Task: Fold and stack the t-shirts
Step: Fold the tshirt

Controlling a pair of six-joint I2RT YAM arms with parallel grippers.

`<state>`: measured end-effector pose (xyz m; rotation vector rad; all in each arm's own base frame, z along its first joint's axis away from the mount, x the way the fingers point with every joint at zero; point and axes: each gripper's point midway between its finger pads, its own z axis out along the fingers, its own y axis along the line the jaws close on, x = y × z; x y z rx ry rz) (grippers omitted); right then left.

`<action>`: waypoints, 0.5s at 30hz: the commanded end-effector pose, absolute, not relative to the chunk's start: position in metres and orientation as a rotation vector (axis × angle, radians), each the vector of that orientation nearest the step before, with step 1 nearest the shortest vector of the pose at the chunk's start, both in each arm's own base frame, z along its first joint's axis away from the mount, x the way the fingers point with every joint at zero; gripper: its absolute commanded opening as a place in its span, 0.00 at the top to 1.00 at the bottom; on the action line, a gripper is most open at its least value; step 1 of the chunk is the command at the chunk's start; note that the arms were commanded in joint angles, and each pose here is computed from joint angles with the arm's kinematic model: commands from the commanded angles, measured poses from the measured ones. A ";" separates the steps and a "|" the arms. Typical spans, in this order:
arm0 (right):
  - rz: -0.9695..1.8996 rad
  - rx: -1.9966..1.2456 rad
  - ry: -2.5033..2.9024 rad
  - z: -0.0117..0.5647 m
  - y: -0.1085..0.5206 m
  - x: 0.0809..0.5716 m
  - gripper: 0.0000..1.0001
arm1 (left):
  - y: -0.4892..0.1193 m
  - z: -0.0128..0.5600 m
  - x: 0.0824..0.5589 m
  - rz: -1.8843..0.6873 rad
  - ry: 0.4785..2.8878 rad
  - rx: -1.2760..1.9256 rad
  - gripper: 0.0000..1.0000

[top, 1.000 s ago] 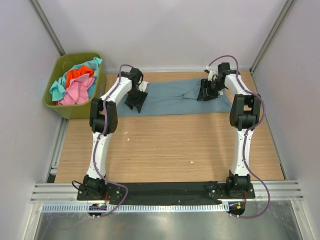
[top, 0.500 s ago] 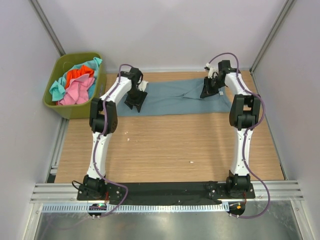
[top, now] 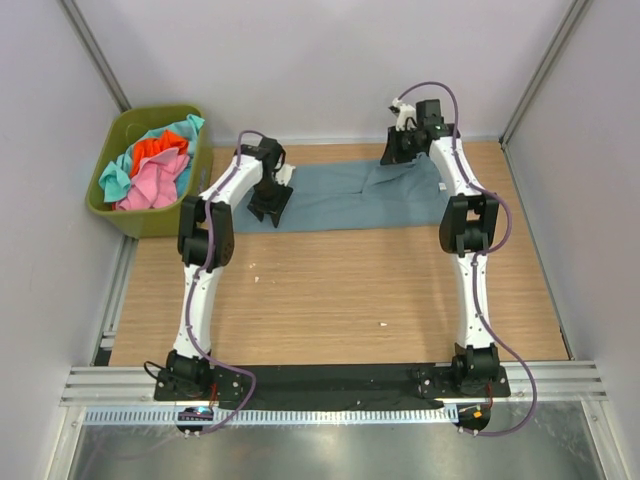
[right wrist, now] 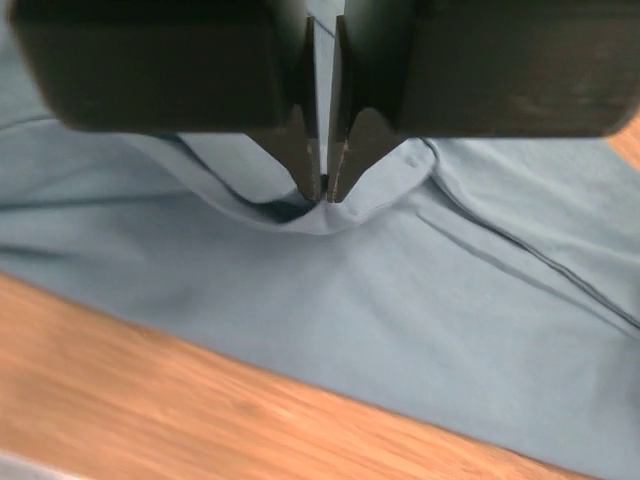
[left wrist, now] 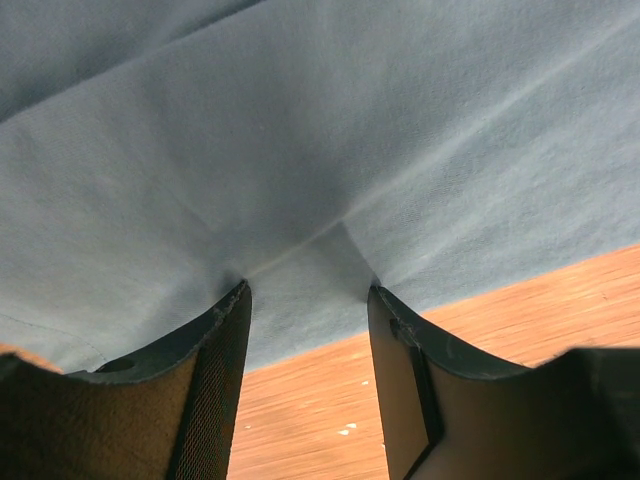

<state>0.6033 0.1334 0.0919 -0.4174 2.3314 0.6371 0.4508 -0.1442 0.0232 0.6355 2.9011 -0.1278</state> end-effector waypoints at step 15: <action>0.402 -0.422 2.172 0.200 0.127 0.596 0.51 | -0.136 0.069 0.459 -0.072 2.804 0.627 0.48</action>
